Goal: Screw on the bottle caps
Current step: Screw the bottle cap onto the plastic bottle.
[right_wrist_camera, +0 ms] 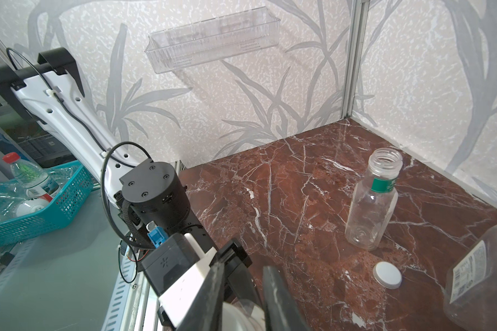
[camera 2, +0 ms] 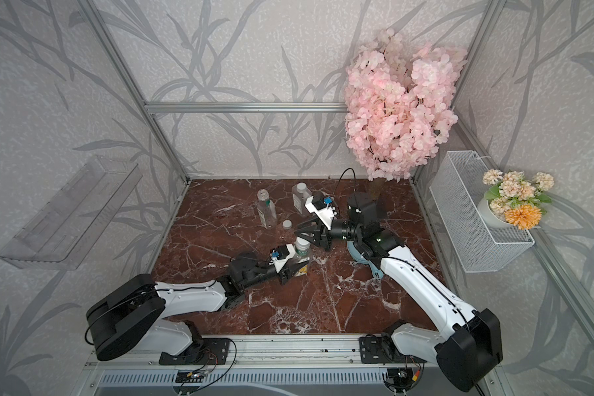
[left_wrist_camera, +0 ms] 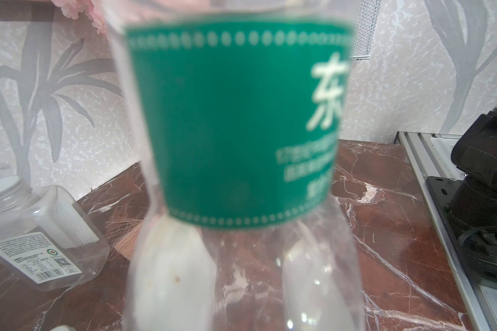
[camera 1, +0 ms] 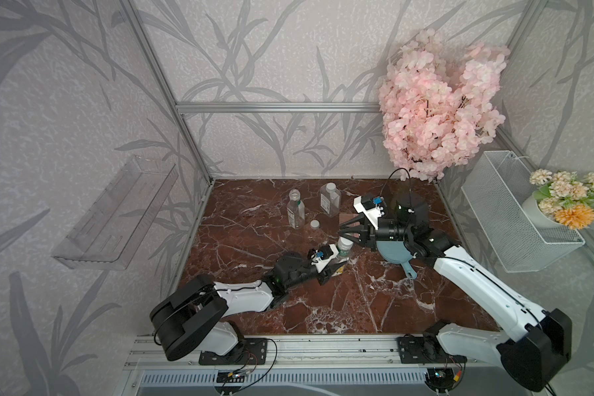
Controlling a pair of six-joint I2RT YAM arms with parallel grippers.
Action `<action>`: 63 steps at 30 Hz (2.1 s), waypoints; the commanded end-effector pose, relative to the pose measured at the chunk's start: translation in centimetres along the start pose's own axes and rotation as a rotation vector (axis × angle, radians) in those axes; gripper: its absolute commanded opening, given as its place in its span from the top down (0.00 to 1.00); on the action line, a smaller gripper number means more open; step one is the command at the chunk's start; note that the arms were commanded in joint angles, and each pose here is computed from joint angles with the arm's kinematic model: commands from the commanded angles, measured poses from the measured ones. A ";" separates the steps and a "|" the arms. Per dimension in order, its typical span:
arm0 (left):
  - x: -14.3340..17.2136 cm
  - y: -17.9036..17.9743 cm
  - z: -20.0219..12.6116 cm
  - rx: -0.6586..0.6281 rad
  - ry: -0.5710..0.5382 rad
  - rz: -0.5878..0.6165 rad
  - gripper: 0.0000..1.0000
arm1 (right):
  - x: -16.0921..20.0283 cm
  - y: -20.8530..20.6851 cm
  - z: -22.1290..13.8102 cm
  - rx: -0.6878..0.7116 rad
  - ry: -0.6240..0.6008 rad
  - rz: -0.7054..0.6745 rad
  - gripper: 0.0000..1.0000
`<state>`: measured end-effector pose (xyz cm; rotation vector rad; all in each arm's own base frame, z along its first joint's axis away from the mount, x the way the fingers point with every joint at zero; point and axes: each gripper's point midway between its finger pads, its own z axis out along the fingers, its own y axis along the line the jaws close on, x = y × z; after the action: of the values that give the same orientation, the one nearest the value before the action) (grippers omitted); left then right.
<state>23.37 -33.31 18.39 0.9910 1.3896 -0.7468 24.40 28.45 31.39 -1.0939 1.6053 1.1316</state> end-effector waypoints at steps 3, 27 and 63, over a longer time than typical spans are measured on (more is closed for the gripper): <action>-5.7 0.6 -0.7 -0.033 -0.196 0.060 0.81 | 1.5 -0.3 0.4 -0.003 0.035 0.096 0.73; -4.2 -0.6 -0.3 0.056 -0.134 -0.017 0.81 | -4.1 4.6 -5.1 -0.065 -0.147 -0.430 0.24; -4.8 -1.3 -0.3 0.097 -0.144 0.006 0.80 | -0.5 4.8 -2.2 -0.221 0.011 -0.361 0.49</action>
<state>21.52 -33.90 20.82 1.0120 1.2968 -0.8682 19.68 27.30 32.73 -1.4611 1.2524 1.0827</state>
